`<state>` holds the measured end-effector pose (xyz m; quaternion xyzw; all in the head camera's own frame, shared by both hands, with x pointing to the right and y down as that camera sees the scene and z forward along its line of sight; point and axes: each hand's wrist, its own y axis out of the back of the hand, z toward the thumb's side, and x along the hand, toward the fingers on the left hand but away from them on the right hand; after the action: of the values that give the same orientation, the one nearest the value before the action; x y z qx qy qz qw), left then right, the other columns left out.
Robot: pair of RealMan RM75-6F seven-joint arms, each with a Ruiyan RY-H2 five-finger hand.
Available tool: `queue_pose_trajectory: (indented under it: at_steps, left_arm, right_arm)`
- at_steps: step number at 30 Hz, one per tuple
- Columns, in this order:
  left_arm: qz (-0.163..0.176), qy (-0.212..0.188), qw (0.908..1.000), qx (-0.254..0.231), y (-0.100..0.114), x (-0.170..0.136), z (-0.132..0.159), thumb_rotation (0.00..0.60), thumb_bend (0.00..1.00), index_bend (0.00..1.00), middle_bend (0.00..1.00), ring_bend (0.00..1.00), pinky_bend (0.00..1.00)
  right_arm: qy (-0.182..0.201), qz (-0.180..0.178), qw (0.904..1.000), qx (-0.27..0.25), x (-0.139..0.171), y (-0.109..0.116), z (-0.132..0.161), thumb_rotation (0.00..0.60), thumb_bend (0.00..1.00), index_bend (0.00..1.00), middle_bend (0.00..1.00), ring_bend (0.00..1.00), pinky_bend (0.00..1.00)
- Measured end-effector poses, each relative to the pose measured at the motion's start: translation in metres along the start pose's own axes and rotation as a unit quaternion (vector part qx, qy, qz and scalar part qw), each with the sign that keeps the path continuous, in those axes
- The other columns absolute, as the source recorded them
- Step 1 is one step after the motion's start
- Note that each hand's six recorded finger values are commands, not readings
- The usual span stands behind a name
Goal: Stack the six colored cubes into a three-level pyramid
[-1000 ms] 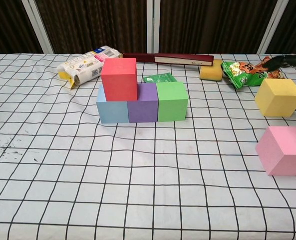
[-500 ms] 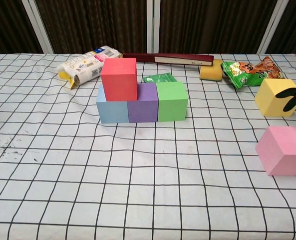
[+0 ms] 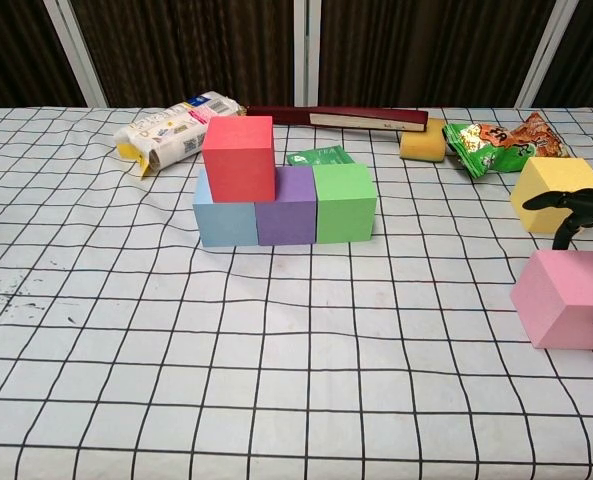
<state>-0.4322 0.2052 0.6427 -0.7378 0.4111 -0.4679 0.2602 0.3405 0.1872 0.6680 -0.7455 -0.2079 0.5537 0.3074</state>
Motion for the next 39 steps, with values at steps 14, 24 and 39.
queue_pose_trajectory:
  at_steps: [14,24,39]
  left_arm:
    - [0.003,-0.013,0.9999,0.005,0.002,0.002,0.007,0.600,0.03,0.13,0.19,0.07,0.12]
    - [0.042,-0.024,0.9973,0.056,0.008,-0.001,0.010,0.600,0.03,0.13,0.17,0.07,0.11]
    - [0.042,-0.022,0.9978,0.047,0.011,-0.003,0.005,0.600,0.03,0.13,0.17,0.07,0.11]
  right_arm:
    - [0.040,-0.101,0.9941,0.000,-0.029,0.096,0.031,0.600,0.14,0.00,0.50,0.02,0.00]
    - [0.112,-0.076,0.9887,0.064,-0.101,0.150,0.102,0.600,0.13,0.00,0.50,0.02,0.00]
    - [0.137,-0.037,0.9895,0.026,-0.154,0.141,0.164,0.600,0.12,0.00,0.50,0.02,0.00]
